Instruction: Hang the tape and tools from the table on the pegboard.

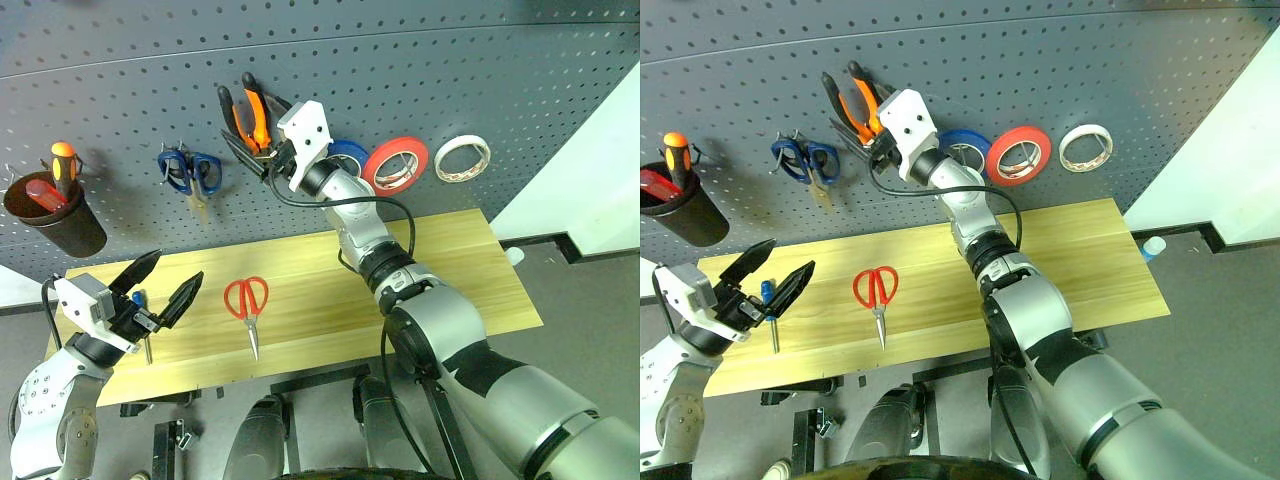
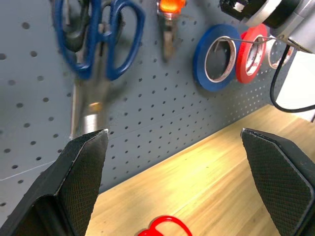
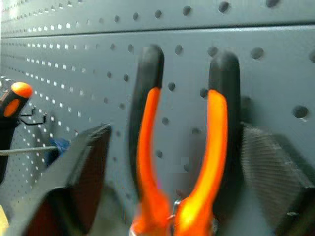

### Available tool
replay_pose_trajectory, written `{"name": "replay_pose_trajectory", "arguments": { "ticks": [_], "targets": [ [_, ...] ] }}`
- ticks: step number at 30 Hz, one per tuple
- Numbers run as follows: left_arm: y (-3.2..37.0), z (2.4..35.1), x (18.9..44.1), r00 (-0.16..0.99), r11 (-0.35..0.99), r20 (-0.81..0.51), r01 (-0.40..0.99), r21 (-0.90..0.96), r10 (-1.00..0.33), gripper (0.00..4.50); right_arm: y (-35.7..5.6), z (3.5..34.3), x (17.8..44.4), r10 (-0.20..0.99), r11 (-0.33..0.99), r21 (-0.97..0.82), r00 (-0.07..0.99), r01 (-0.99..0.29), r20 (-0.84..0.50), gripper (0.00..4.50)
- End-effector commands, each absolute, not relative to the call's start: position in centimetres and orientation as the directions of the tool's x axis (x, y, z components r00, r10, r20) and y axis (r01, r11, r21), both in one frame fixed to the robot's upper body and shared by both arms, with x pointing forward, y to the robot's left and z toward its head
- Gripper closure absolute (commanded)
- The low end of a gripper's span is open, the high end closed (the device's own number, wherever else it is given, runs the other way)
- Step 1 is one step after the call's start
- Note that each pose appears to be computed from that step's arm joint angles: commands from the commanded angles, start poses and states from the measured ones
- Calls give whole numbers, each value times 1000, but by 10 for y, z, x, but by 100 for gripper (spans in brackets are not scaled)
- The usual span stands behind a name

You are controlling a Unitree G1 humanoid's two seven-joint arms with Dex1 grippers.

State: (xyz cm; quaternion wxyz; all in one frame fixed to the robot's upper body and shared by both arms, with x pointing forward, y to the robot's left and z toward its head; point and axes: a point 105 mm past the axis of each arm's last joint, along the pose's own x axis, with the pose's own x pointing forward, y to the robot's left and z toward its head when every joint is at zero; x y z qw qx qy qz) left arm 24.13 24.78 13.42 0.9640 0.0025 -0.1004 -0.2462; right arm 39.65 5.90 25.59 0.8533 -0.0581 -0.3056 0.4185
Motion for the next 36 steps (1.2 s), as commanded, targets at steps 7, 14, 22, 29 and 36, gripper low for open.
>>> {"name": "replay_pose_trajectory", "arguments": {
  "ticks": [7, 14, 22, 29, 36],
  "targets": [
    [255, 142, 232, 862, 890, 229, 452, 59, -453, 0, 39, 289, 369, 744, 650, -528, 313, -547, 591, 1],
    [246, 133, 227, 883, 900, 178, 434, 39, -434, 0, 14, 276, 315, 840, 520, -672, 170, -527, 516, 1],
    [222, 59, 232, 931, 968, -268, 250, -27, -248, 0, -52, 224, 257, 993, 108, -601, 56, -792, 104, 1],
    [200, 3, 252, 801, 995, -591, 85, -52, -99, 0, -88, 170, 263, 987, 76, -445, 131, -892, -95, 1],
    [172, -17, 277, 674, 999, -738, 20, -37, -41, 0, -111, 129, 277, 968, 110, -382, 186, -918, -170, 1]
  ]
}}
